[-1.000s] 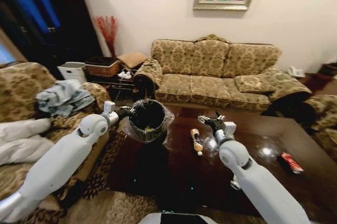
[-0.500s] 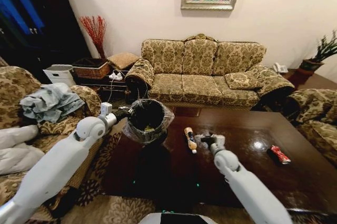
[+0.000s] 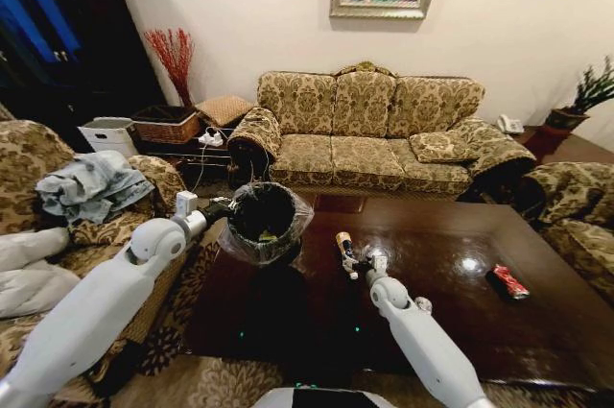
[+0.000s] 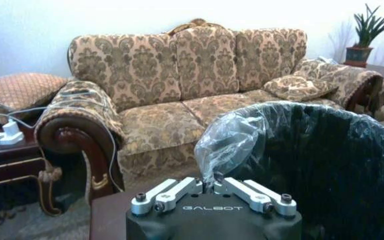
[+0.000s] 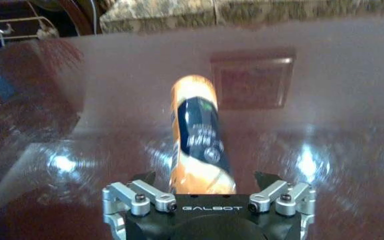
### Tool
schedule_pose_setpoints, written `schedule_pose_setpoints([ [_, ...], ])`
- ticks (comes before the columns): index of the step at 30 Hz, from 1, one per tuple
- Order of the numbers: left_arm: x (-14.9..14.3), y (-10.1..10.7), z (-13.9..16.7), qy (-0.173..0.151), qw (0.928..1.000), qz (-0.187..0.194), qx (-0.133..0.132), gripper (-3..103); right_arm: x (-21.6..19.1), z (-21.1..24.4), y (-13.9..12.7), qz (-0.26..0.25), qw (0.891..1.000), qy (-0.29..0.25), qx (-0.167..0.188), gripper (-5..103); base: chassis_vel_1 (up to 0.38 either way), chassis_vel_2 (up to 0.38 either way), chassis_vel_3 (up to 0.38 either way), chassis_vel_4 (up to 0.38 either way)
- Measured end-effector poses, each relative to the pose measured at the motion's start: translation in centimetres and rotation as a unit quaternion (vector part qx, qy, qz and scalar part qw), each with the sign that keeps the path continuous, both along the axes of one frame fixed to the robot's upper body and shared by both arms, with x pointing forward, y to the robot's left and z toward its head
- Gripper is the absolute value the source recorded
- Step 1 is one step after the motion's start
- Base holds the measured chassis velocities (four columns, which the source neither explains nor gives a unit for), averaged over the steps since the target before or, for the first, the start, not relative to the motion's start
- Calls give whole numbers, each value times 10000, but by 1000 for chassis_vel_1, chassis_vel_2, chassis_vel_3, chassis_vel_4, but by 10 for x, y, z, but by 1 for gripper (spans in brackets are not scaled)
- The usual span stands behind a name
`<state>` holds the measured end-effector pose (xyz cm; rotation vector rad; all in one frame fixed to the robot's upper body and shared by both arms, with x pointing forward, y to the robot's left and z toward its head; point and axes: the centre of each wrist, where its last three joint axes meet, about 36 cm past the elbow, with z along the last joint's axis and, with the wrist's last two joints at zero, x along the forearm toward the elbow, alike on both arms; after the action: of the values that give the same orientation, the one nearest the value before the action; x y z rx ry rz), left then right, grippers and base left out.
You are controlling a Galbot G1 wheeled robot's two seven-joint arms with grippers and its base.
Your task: Move to the front of the table and place the trash on the table into the trash bin.
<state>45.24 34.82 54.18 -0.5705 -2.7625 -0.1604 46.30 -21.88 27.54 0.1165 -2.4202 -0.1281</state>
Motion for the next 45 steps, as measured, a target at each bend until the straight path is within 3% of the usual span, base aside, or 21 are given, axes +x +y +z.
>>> schedule_pose_setpoints([
  [2, 1, -2, 2, -33, 10000, -18, -11, 3, 1, -3, 5, -86, 9999, 55, 14, 89, 0, 0, 0, 0],
  [4, 2, -2, 2, -36, 10000, -24, -15, 3, 2, -4, 6, -108, 9999, 64, 13, 89, 0, 0, 0, 0],
  [11, 3, -2, -2, -75, 9999, -90, -2, 3, 3, -12, 7, -198, 9998, 38, -14, 58, 0, 0, 0, 0],
  [20, 4, 0, -3, -101, 9999, -119, -26, 3, 2, -11, 10, -335, 9993, -153, -83, 41, 0, 0, 0, 0],
  [24, 5, 1, -5, -80, 9999, -107, -21, 3, 5, 53, 7, -284, 9930, -1135, -138, 33, 0, 0, 0, 0],
  [27, 8, 2, -12, 34, 9999, -127, 37, 3, 5, 143, 0, 217, 9730, -2298, 66, 33, 0, 0, 0, 0],
  [28, 8, 2, -12, 34, 9999, -127, 37, 3, 5, 143, 0, 217, 9730, -2298, 66, 33, 0, 0, 0, 0],
  [30, 15, 6, -18, 134, 9997, -179, 84, 3, 3, 212, -2, 913, 9454, -3095, 458, 33, 0, 0, 0, 0],
  [32, 23, 10, -22, 234, 9994, -233, 112, 3, 3, 258, -2, 1459, 9165, -3675, 611, 33, 0, 0, 0, 0],
  [33, 23, 10, -22, 234, 9994, -233, 112, 3, 3, 258, -2, 1459, 9165, -3675, 611, 33, 0, 0, 0, 0],
  [35, 34, 13, -20, 308, 9991, -268, 108, 3, 8, 292, -2, 2043, 8846, -4132, 712, 33, 0, 0, 0, 0],
  [36, 41, 11, -16, 409, 9985, -342, 89, 3, 11, 301, 1, 2467, 8636, -4326, 792, 33, 0, 0, 0, 0],
  [37, 41, 11, -16, 409, 9985, -342, 89, 3, 11, 301, 1, 2467, 8636, -4326, 792, 33, 0, 0, 0, 0],
  [39, 51, -5, -9, 658, 9963, -554, -90, 3, 24, 283, 16, 3109, 8299, -4533, 960, 33, 0, 0, 0, 0],
  [41, 55, -19, -2, 781, 9941, -723, -213, 3, 33, 257, 37, 3334, 8108, -4672, 1145, 33, 0, 0, 0, 0],
  [45, 57, -29, 2, 868, 9922, -841, -308, 3, 38, 234, 61, 3388, 8025, -4712, 1384, 33, 0, 0, 0, 0],
])
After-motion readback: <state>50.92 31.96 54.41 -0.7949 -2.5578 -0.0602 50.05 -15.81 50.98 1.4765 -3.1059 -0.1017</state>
